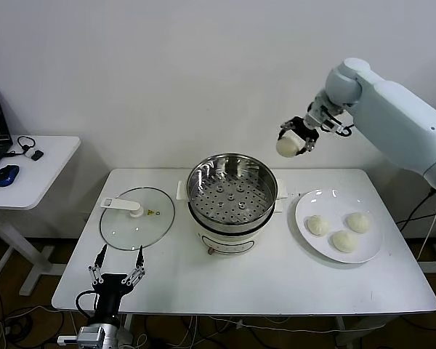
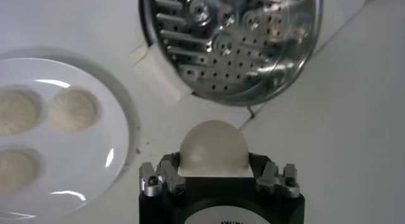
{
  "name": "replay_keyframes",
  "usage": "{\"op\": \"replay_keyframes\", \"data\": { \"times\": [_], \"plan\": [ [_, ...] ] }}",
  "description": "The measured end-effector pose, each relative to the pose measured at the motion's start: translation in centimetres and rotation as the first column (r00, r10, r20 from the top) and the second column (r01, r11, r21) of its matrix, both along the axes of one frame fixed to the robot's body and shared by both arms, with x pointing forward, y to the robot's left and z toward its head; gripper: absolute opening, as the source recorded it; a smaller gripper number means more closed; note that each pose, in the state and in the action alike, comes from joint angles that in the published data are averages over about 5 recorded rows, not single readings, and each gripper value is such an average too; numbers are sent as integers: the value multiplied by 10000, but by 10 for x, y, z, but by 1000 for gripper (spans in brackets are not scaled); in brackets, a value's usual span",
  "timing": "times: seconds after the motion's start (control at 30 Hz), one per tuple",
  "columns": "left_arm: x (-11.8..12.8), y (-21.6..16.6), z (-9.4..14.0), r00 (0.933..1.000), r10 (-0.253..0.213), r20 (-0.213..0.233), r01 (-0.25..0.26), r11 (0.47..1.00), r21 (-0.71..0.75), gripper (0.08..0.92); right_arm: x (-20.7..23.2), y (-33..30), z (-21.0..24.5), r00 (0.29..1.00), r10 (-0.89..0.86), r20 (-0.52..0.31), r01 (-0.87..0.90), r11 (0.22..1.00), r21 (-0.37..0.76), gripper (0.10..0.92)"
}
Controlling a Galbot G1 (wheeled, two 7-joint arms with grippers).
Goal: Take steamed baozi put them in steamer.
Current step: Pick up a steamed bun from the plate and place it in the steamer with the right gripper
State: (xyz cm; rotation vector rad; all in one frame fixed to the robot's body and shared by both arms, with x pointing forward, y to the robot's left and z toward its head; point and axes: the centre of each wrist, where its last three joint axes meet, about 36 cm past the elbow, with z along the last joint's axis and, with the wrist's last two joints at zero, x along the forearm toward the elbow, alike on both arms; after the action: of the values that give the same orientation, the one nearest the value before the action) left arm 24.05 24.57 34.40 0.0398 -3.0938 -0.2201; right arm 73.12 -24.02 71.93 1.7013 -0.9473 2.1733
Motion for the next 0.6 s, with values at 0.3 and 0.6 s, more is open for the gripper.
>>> {"op": "replay_keyframes", "data": {
  "times": [0.3,0.6],
  "plan": [
    [-2,2,1,10000,73,57,-73,10000,-6,823,2,81,-20,9883,1518,-123,-1522,9865,-601,712],
    [-2,2,-2,10000,69,23,-69,10000,-44,823,3,127,-58,9692,2450,-243,-2461,9609,-1266,712]
  ]
}}
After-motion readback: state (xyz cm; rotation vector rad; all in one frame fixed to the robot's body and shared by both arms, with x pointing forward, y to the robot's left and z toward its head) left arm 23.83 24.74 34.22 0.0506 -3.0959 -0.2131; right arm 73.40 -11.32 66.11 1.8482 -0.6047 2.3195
